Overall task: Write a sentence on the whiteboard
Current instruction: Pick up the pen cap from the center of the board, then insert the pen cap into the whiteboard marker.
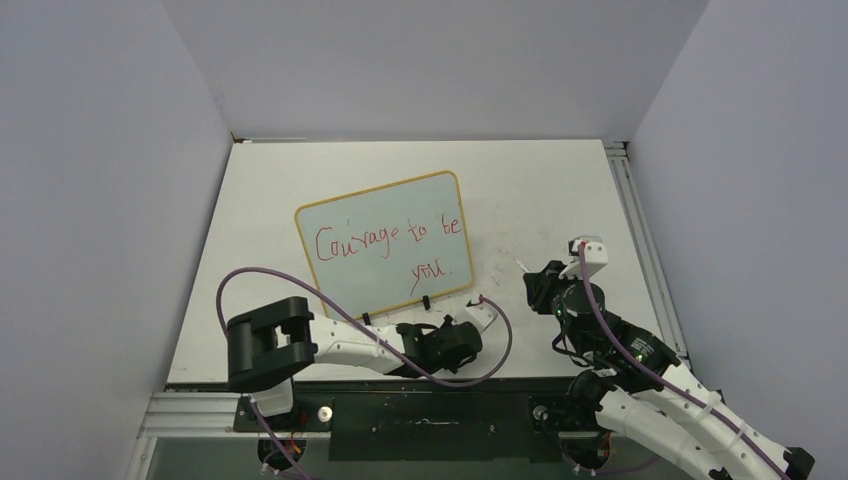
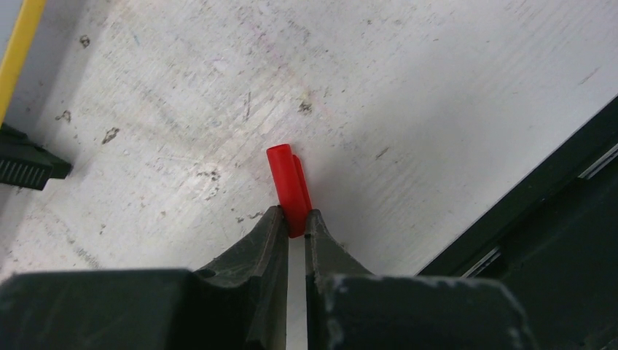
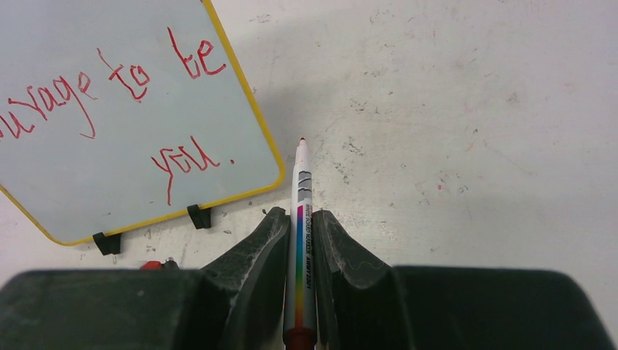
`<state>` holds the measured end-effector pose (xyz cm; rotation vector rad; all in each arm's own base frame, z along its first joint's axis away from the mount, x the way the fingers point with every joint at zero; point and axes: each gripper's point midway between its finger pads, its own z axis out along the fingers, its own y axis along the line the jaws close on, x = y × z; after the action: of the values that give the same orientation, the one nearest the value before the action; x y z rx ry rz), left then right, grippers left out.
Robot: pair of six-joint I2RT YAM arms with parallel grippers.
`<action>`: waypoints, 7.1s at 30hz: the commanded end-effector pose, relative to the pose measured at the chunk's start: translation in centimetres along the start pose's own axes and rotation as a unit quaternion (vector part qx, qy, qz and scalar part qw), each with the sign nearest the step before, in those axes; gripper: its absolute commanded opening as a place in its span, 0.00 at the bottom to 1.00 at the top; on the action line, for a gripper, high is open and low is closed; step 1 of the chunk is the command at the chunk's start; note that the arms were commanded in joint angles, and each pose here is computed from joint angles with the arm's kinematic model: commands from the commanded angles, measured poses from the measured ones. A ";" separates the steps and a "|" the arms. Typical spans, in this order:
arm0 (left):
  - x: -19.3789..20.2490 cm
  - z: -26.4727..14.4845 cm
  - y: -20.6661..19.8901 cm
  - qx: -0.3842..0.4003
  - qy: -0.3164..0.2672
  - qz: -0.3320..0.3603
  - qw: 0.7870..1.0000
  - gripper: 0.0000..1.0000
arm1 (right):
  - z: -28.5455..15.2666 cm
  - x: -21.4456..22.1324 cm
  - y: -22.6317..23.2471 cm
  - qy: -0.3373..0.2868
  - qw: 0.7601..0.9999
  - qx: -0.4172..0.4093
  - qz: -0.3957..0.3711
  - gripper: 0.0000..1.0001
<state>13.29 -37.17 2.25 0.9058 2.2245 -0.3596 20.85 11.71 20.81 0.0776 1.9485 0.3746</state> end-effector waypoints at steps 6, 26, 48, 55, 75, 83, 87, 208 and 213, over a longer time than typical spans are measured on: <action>-4.7 -6.3 4.6 -0.048 -0.064 0.003 0.997 0.00 | 0.1 -0.7 1.3 0.000 1.000 -0.028 -0.010 0.05; -9.2 -20.1 9.7 0.159 -0.209 0.095 0.960 0.00 | -0.7 -1.8 13.1 0.131 0.906 -0.402 -0.013 0.05; -6.7 -20.3 7.0 0.245 -0.193 0.127 0.942 0.00 | -4.3 0.8 16.0 0.223 0.818 -0.531 -0.010 0.06; -6.6 -20.0 7.0 0.244 -0.187 0.127 0.943 0.00 | -4.5 1.2 15.8 0.229 0.817 -0.530 -0.017 0.05; -6.6 -19.6 7.3 0.235 -0.186 0.125 0.946 0.00 | -5.8 1.6 15.3 0.237 0.807 -0.540 -0.030 0.05; -6.8 -20.4 6.6 0.255 -0.199 0.130 0.937 0.00 | -6.1 0.5 15.5 0.223 0.810 -0.541 -0.038 0.05; -6.7 -20.7 6.4 0.263 -0.203 0.132 0.934 0.00 | -6.4 0.3 15.5 0.219 0.809 -0.544 -0.037 0.05; -6.8 -20.7 6.0 0.271 -0.201 0.132 0.932 0.00 | -5.6 2.4 15.5 0.246 0.803 -0.543 -0.030 0.05; -6.8 -20.7 6.0 0.272 -0.201 0.132 0.932 0.00 | -5.5 2.5 15.4 0.247 0.802 -0.543 -0.029 0.05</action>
<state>10.47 -25.73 20.41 1.2733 1.6869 -0.9493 12.81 25.50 24.53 -0.8718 1.9877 1.5271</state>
